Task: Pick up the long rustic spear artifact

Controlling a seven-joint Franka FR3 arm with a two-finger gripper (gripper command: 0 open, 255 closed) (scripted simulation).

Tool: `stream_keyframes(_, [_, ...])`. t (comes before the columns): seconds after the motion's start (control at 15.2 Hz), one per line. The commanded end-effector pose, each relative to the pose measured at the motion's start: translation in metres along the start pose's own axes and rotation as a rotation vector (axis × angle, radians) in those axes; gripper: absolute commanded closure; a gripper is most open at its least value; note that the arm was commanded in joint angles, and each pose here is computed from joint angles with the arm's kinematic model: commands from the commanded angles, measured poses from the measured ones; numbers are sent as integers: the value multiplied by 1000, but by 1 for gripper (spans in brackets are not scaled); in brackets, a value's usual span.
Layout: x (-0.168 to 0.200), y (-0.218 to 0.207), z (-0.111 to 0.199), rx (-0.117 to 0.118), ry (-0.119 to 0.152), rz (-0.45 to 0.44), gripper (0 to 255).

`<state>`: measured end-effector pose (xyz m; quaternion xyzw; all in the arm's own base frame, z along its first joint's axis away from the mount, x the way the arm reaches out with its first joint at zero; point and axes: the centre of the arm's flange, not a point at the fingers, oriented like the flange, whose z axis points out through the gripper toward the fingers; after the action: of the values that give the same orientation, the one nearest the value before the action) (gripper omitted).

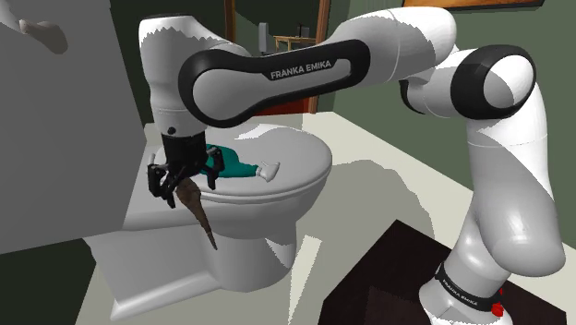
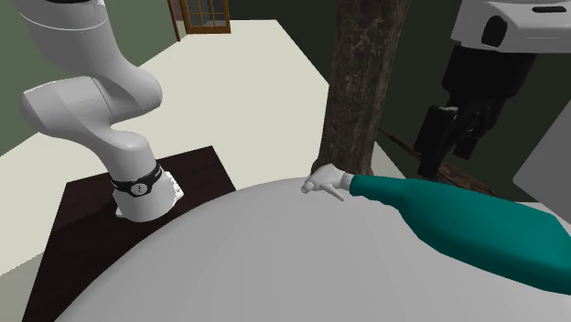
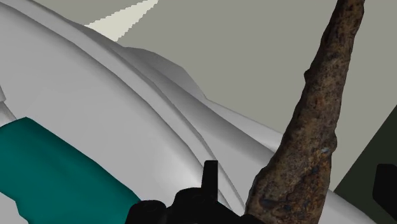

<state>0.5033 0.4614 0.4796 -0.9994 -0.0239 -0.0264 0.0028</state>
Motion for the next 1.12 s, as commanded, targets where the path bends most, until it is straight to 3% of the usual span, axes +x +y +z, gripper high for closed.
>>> stream_keyframes(0.0, [0,0,2,0,0,0,255])
stream_keyframes(0.59, [0,0,2,0,0,0,255])
stream_keyframes(1.06, [2,0,-35,0,0,0,255])
